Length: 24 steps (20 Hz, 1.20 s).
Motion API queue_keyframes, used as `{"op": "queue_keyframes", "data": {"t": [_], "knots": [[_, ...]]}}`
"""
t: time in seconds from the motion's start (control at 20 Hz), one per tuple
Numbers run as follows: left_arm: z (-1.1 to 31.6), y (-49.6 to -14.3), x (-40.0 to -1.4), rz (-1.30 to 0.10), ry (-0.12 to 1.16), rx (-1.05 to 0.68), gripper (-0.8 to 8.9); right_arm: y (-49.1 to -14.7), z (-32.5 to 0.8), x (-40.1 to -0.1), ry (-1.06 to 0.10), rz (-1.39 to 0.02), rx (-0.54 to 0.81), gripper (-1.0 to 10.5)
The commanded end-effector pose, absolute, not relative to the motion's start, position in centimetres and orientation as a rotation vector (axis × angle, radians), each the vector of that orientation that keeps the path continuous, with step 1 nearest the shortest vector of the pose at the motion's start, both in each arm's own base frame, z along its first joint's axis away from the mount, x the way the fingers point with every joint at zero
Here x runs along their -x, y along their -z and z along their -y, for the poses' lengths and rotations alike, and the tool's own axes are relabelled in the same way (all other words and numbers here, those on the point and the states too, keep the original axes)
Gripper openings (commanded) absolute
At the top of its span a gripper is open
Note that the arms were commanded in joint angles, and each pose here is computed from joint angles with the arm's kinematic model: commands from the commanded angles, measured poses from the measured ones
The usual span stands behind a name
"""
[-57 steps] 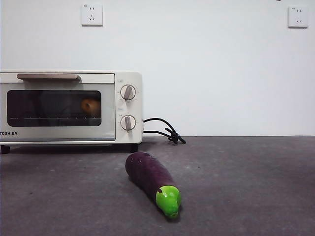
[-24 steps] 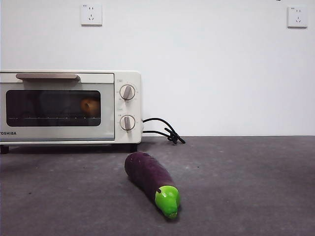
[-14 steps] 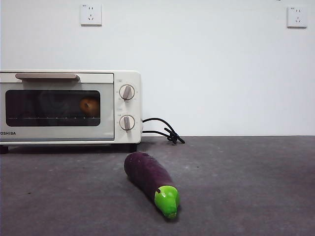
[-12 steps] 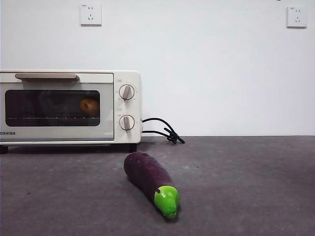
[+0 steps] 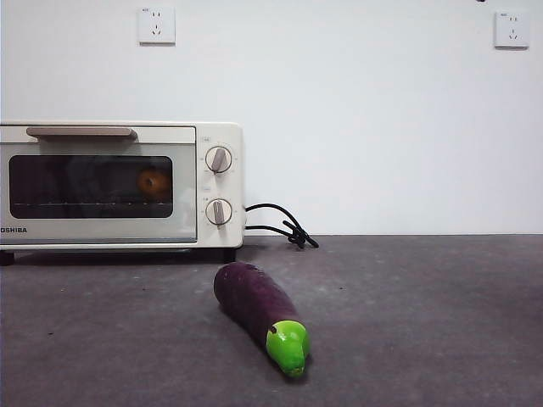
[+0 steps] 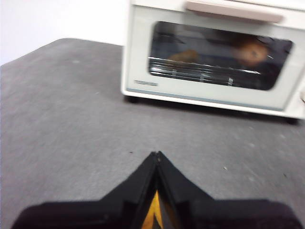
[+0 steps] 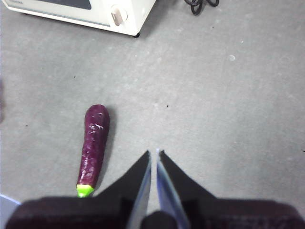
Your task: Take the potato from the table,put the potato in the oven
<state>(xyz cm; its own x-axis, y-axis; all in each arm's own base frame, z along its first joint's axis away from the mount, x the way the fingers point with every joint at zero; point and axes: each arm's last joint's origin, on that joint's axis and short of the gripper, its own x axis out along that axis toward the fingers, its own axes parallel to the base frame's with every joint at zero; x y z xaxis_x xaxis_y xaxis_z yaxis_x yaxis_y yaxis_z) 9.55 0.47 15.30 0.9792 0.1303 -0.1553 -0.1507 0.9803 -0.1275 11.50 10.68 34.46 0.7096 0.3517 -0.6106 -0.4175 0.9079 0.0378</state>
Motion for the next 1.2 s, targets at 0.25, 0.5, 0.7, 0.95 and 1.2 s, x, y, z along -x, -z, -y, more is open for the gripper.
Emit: {"op": "queue_keyframes", "data": {"t": [0.25, 0.5, 0.7, 0.95, 1.2], "knots": [[-0.9, -15.0, -9.6, -0.166, -0.198, -0.069, -0.04, -34.2, -10.7, -11.5, -0.419, -0.661, 0.100, 0.3], [-0.5, -15.2, -9.6, -0.145, -0.142, -0.115, -0.03, -34.2, -10.7, -11.5, -0.419, -0.661, 0.100, 0.3], [-0.2, -15.0, -9.6, -0.165, -0.024, -0.112, -0.04, -34.2, -10.7, -11.5, -0.419, -0.661, 0.100, 0.3], [0.0, -15.0, -9.6, -0.159, 0.102, -0.088, -0.04, -34.2, -10.7, -11.5, -0.419, -0.661, 0.100, 0.3], [-0.3, -14.9, -9.6, -0.168, 0.015, -0.061, -0.04, -34.2, -10.7, -11.5, -0.419, -0.661, 0.100, 0.3]]}}
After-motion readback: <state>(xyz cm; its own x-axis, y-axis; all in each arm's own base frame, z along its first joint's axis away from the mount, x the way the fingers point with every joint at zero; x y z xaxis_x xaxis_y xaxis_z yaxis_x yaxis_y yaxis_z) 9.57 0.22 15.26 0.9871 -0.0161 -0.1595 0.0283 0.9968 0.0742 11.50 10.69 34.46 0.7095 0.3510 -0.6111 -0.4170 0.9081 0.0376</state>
